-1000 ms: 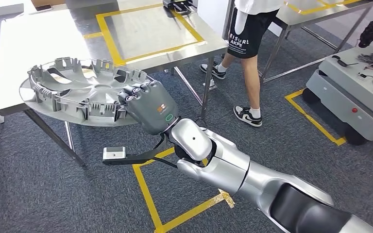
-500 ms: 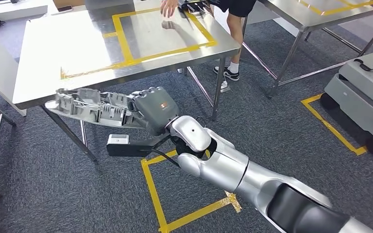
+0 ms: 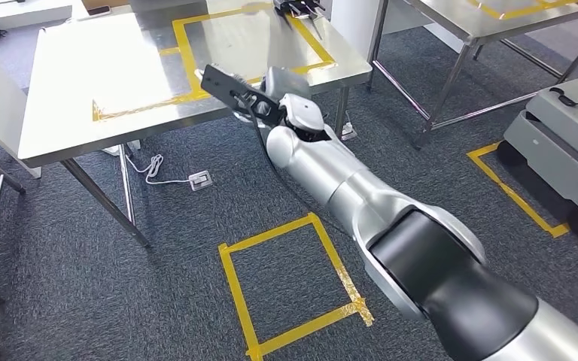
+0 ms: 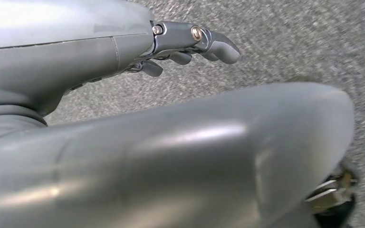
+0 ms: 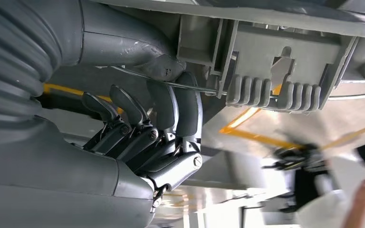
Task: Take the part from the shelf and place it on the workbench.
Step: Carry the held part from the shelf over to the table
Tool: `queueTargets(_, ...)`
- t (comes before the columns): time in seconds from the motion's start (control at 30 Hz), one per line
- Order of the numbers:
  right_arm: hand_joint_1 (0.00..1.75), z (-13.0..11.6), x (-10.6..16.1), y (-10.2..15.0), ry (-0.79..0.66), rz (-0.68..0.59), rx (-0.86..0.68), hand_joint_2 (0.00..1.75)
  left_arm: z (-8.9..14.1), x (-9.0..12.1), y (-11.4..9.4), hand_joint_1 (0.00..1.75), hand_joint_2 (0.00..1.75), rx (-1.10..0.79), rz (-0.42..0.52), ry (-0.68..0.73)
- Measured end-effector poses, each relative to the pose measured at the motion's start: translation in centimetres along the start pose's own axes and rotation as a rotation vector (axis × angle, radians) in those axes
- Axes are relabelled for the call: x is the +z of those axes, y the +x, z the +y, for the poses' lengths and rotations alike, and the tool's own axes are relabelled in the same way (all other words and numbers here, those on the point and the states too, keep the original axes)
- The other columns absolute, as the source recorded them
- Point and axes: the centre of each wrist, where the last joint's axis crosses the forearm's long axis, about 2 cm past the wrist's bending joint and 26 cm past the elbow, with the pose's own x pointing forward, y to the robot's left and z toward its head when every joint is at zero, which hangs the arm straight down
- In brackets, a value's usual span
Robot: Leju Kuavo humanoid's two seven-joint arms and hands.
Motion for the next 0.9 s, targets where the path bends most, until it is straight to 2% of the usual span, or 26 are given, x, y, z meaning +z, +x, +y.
queueTargets(0.2,1.62,-5.8,-2.0,-3.6,-0.063,0.15,0.023,1.75,-0.8,-0.3,0.5,0.0,0.0,0.031,-0.008,-0.01)
queueTargets(0.4,1.62,-9.0,-2.6,-5.7,-0.101,0.194,0.022,1.75,-1.1,-0.2,-0.2,0.0,0.0,0.042,0.028,-0.015)
queueTargets(0.57,1.62,-9.6,-2.7,-6.3,-0.103,0.198,0.055,1.75,-1.5,-0.2,-0.6,0.0,0.0,0.046,0.043,-0.024)
queueTargets(0.7,1.62,-9.5,-2.6,-6.4,-0.11,0.184,0.143,1.75,-1.7,-0.3,-0.4,0.0,0.0,0.046,0.04,-0.029)
queueTargets(0.9,1.62,-8.3,-2.5,-5.2,-0.133,0.084,0.24,1.75,-1.8,-0.4,0.1,0.0,0.0,0.038,0.036,-0.032)
